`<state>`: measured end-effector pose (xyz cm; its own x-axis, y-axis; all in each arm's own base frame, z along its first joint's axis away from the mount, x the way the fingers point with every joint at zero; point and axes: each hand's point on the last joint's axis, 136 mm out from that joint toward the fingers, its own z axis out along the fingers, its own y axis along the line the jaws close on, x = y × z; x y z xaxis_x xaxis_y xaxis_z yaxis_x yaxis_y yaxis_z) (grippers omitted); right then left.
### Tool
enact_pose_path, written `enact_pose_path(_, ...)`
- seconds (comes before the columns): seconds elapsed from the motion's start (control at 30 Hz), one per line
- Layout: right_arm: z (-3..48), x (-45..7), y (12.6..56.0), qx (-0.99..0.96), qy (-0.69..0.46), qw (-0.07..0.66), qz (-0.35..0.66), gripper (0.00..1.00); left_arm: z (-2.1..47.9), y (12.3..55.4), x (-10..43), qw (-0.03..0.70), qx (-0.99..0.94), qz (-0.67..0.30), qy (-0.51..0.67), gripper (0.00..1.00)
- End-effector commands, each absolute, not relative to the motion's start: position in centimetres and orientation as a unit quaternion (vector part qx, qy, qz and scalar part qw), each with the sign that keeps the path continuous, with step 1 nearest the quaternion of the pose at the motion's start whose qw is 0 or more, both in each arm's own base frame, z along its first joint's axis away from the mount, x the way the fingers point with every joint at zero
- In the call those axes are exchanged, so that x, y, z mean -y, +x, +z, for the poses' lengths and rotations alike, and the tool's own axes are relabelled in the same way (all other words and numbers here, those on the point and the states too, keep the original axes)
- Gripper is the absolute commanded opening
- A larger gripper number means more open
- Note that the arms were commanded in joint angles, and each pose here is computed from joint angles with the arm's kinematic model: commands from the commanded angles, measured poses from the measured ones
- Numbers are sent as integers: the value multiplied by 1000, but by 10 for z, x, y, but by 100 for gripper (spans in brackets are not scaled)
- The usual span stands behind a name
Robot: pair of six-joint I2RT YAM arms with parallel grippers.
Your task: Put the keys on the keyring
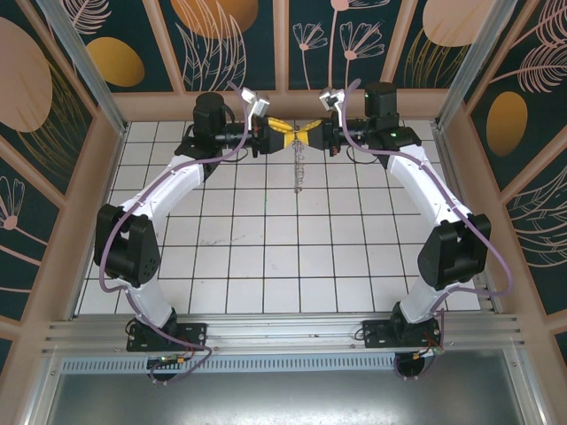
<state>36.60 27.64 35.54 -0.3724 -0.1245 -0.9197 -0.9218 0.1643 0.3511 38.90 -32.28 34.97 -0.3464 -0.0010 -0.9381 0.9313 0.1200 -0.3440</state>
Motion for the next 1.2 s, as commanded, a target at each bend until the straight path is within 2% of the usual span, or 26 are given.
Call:
enact_pose_path(0.0,383,-276,351,-617,-424,418,514,0,365,386,321,439,-588,-556,390,34)
enact_pose_path(0.4,383,-280,353,-616,-423,418,517,0,364,378,321,427,-574,-578,391,32)
enact_pose_path(0.73,378,-287,355,-616,-424,413,520,0,364,374,323,422,-566,-588,394,23)
enact_pose_path(0.93,376,-288,357,-617,-423,411,521,0,363,373,326,418,-565,-592,395,22)
enact_pose_path(1.03,377,-289,356,-617,-424,411,521,0,359,373,328,414,-565,-594,396,19)
enact_pose_path(1.17,375,-289,358,-618,-423,410,520,0,356,373,330,409,-566,-596,397,11)
